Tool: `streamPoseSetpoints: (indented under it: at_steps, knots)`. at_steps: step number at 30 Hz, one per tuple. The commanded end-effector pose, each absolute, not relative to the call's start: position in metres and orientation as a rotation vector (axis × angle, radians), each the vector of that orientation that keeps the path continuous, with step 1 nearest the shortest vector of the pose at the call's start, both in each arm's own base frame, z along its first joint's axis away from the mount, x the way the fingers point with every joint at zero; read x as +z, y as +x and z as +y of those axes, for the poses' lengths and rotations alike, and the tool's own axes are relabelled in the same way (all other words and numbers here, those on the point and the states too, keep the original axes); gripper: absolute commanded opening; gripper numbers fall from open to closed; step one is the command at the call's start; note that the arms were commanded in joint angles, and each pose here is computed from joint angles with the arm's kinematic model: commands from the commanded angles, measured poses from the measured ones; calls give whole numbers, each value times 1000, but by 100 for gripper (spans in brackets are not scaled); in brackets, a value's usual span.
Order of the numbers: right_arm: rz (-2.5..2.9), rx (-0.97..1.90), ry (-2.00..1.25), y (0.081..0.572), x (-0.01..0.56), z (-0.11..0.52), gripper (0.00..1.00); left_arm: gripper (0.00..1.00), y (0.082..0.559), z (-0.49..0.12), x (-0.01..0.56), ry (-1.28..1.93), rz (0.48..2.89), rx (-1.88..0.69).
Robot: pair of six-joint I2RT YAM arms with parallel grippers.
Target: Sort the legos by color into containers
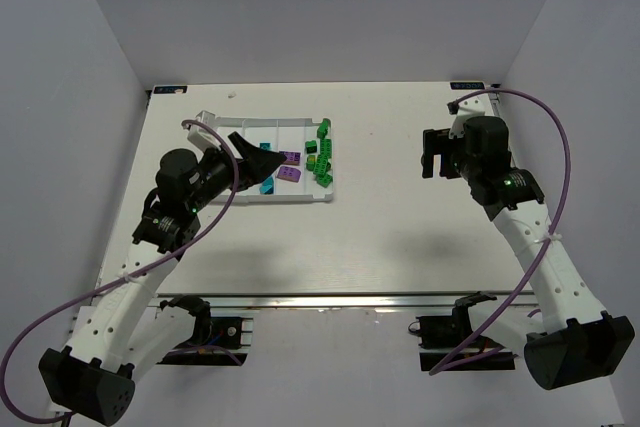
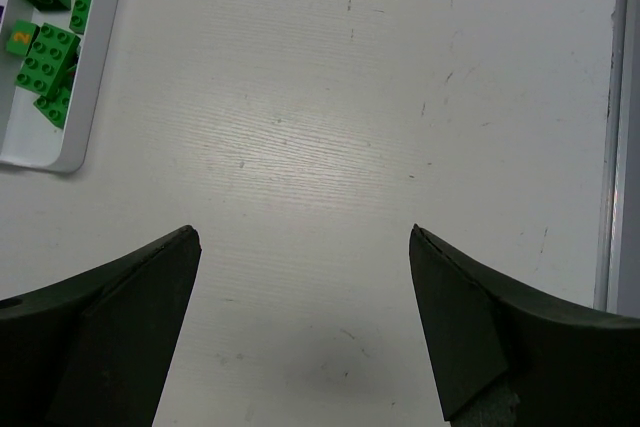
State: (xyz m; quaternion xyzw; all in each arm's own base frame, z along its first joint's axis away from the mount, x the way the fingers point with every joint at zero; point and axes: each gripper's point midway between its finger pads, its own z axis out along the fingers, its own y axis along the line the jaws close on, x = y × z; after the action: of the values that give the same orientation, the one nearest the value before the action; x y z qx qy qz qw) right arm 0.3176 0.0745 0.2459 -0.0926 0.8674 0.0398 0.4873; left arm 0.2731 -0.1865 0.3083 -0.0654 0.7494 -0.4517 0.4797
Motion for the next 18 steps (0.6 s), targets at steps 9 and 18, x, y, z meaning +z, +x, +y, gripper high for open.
streamPoseSetpoints:
  at_steps: [9, 18]
  knots:
    - [2044, 56, -255, 326, 254, 71, 90, 98, 277, -189, 304, -135, 1803, -1102]
    - [2037, 86, -287, 329, 254, 77, 89, 98, 285, -183, 297, -196, 1758, -1085]
